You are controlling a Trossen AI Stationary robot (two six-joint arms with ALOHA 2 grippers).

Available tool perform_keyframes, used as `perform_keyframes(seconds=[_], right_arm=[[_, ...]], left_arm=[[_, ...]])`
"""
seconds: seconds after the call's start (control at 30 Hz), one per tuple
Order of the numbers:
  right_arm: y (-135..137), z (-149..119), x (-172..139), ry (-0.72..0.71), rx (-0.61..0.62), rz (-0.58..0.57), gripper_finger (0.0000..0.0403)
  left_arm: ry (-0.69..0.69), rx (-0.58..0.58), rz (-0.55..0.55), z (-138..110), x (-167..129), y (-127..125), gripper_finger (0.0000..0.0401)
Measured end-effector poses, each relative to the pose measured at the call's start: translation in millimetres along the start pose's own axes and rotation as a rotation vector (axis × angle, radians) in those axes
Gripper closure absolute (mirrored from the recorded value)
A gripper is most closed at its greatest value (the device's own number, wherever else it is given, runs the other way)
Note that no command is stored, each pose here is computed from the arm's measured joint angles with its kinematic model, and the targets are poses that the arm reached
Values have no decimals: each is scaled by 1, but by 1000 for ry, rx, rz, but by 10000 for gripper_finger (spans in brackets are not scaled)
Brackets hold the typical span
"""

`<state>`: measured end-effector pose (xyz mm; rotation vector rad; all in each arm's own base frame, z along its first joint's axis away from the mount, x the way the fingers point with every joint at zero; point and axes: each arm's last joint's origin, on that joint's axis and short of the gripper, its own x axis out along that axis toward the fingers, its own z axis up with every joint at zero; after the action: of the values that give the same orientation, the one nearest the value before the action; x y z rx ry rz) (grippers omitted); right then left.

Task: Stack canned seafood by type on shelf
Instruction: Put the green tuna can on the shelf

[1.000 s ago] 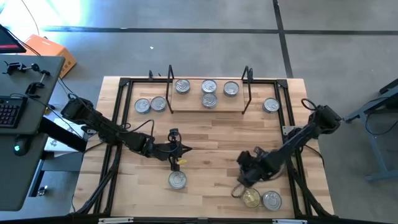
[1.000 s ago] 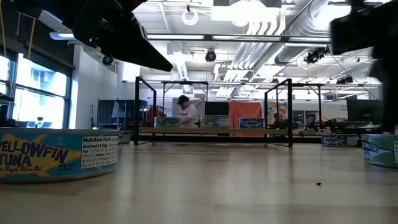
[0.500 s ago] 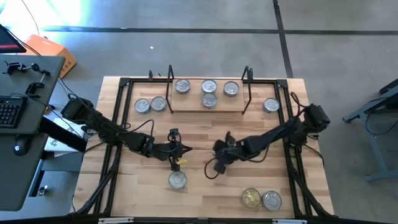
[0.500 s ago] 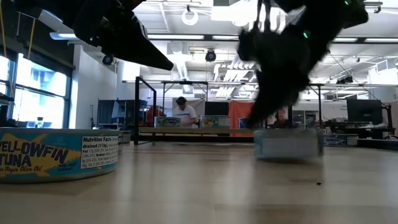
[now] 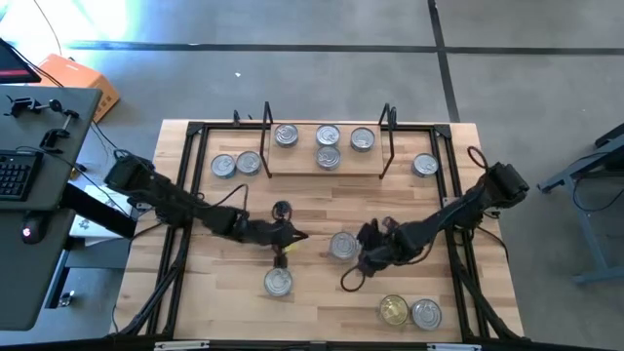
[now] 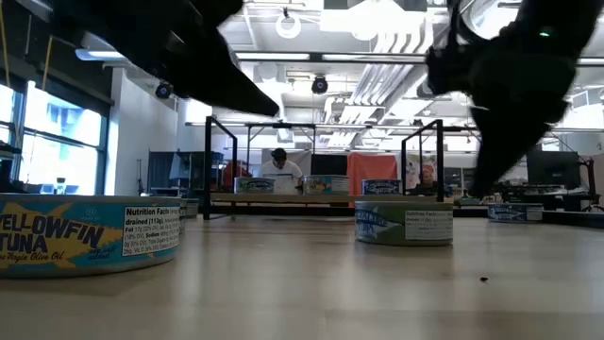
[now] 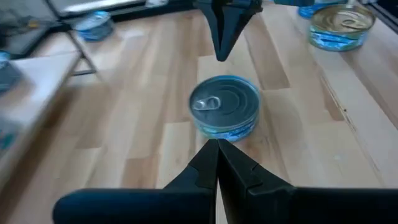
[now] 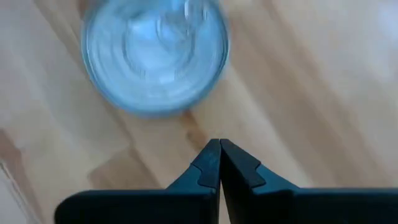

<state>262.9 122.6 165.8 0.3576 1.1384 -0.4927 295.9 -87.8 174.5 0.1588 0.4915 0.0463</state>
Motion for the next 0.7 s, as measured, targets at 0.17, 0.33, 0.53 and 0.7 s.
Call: perform_keyframes(seconds=[0.17,0.33,0.53,0.7], right_arm=[[14,-7,12,11,-78,60,403],[11,7,38,-21,-149,20,403],[-3,38,62,-184,-140,-107,403],[-8,58,65,-357,-88,-179,403]], left_arm=[[-45,-6,-60,-14,37,14,401],[-57,46,-44,-12,66,28,401],[41,113,-129,-17,88,36,401],[163,164,-120,-8,74,25,401]])
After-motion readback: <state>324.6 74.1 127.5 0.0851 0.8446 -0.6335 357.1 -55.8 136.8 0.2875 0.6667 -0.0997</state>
